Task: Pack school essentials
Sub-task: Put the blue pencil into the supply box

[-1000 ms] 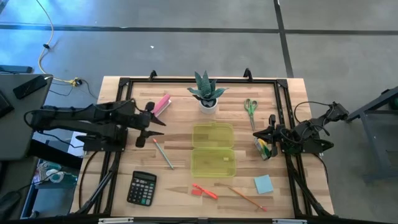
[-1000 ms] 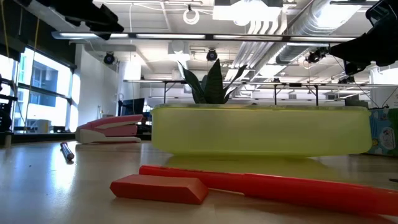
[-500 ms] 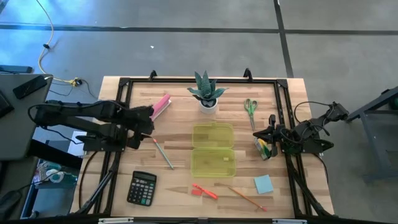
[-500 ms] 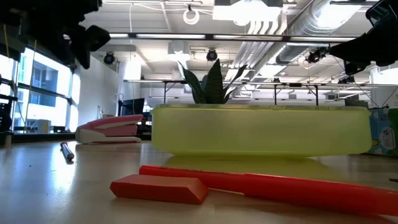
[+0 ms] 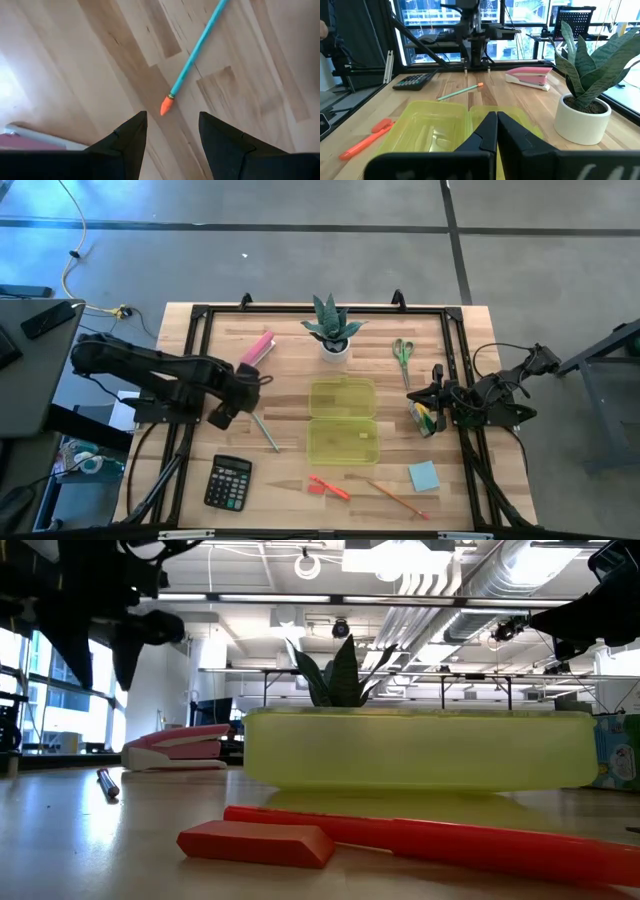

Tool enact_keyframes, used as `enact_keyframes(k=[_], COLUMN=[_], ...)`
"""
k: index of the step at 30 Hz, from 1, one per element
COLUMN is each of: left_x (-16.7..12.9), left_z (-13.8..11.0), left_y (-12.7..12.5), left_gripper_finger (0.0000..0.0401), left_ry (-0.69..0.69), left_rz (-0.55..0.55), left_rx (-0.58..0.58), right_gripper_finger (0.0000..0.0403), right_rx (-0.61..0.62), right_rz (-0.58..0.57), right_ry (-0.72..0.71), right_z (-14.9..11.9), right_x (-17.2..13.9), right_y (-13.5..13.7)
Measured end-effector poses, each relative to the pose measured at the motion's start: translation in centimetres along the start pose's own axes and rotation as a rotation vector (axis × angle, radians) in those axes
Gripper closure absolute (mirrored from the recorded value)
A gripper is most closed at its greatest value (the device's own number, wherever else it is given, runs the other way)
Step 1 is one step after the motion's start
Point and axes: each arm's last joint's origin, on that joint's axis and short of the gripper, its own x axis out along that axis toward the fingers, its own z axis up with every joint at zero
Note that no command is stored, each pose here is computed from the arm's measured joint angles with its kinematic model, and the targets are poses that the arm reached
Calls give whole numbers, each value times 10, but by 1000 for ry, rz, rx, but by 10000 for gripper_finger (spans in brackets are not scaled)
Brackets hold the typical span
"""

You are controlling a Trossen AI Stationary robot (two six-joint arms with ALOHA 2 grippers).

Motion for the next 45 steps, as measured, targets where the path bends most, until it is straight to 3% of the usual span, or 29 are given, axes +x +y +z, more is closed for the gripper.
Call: enact_keyframes(k=[9,26,39,45], left_x=[35,88,105,108], left_z=[18,25,27,23], left_y=[1,4,11,17], left_gripper_finger=[234,234,234,272], left_ry=[114,373,400,397], left_rz=[-41,-26,-57,-112], left_rx=[22,50,12,-52], right_gripper_finger=[403,403,403,403], right_rx=[0,0,0,0], right_rz=[0,0,0,0], right_ry=[0,0,0,0], right_z=[0,0,0,0], right_x=[0,0,0,0], right_y=[0,0,0,0])
